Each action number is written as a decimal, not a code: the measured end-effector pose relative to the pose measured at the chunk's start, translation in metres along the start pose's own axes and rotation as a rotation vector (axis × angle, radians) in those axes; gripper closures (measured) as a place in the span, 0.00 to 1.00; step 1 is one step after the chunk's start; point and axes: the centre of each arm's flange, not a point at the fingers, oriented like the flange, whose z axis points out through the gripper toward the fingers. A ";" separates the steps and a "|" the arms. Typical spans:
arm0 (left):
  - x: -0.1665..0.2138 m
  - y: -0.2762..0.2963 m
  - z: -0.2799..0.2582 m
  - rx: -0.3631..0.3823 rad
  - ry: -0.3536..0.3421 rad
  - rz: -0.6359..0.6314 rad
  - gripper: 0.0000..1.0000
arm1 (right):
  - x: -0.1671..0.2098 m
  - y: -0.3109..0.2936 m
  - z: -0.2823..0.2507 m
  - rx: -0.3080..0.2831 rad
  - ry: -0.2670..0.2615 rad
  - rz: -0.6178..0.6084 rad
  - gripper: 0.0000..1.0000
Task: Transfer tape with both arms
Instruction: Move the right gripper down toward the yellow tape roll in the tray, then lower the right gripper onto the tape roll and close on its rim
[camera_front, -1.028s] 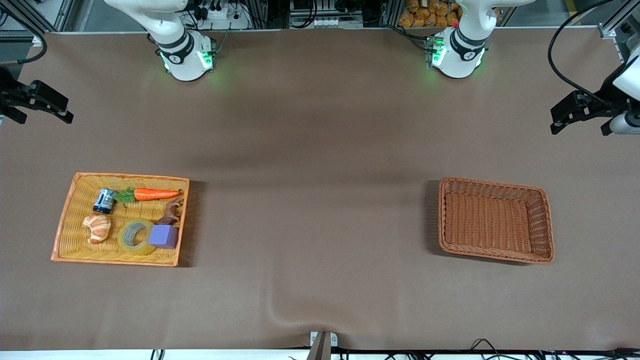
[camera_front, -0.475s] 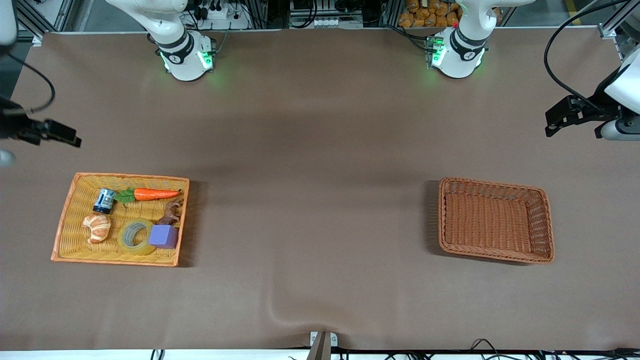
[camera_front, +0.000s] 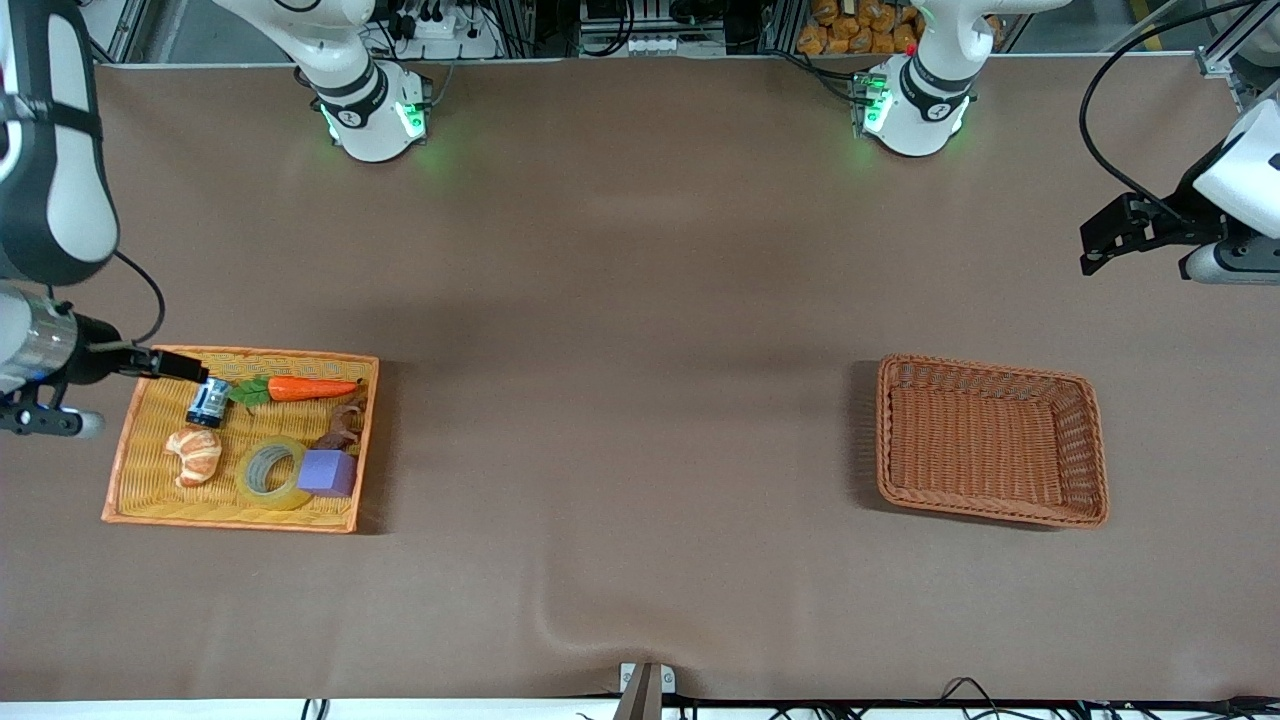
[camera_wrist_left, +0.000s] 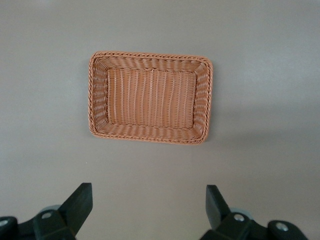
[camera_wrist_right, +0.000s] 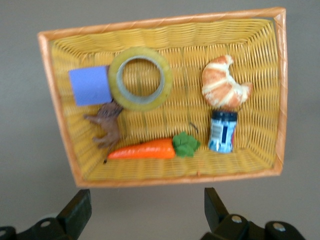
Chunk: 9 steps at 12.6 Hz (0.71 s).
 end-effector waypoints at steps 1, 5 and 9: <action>0.000 0.000 0.001 0.000 -0.001 0.000 0.00 | 0.007 0.002 0.017 0.001 0.009 0.002 0.00; 0.001 -0.001 0.002 0.000 -0.004 -0.002 0.00 | 0.042 0.001 0.080 0.007 0.102 -0.029 0.00; 0.001 -0.002 0.003 -0.007 -0.007 -0.004 0.00 | 0.063 0.002 0.148 0.003 0.140 -0.167 0.00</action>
